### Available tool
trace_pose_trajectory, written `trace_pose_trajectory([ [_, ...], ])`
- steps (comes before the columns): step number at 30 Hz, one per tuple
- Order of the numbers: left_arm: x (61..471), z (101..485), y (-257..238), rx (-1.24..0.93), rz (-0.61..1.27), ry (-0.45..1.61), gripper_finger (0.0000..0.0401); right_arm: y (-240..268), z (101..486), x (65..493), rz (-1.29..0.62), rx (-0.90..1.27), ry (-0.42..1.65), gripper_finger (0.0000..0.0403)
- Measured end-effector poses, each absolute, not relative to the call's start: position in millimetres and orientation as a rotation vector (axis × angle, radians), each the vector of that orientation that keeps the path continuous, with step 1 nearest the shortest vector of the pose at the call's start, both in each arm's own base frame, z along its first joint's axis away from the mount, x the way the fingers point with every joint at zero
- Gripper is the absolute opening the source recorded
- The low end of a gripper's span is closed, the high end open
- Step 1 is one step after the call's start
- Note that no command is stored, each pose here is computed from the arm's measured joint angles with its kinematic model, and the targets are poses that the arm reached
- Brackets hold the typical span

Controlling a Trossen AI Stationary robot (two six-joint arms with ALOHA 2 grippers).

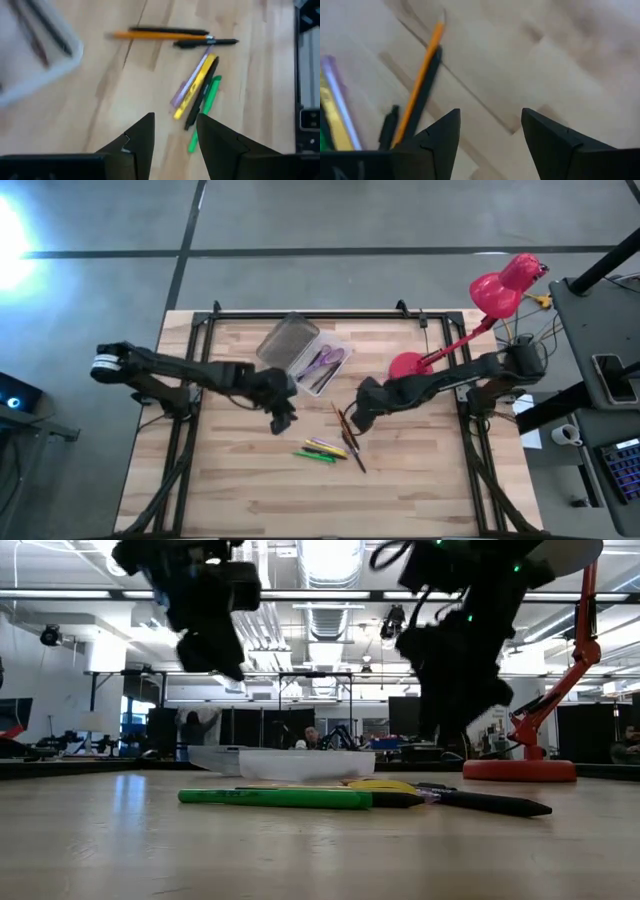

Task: Pick & place school supplies into a supply box
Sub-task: Put the black pen into the black supply box

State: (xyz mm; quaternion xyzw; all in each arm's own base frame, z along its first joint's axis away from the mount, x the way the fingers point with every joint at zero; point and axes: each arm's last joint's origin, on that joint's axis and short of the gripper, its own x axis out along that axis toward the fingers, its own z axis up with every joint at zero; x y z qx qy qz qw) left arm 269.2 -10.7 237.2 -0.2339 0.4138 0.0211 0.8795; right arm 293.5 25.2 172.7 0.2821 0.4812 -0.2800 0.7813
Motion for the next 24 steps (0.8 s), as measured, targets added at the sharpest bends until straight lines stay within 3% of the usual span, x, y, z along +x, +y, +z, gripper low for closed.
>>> trace_pose_trajectory([
  [6,244.1,221.2,-26.4,-0.549,0.108,0.834,0.0130,43.3,157.5,322.1,-0.615,0.628,1.083,0.0184],
  [13,206.4,207.5,-24.6,-0.619,0.129,0.804,0.0130,49.4,158.1,349.3,-0.777,0.710,1.149,0.0182],
  [24,168.9,201.0,-20.1,-0.635,0.043,0.565,0.0130,58.0,142.1,387.3,-0.793,0.868,1.232,0.0175],
])
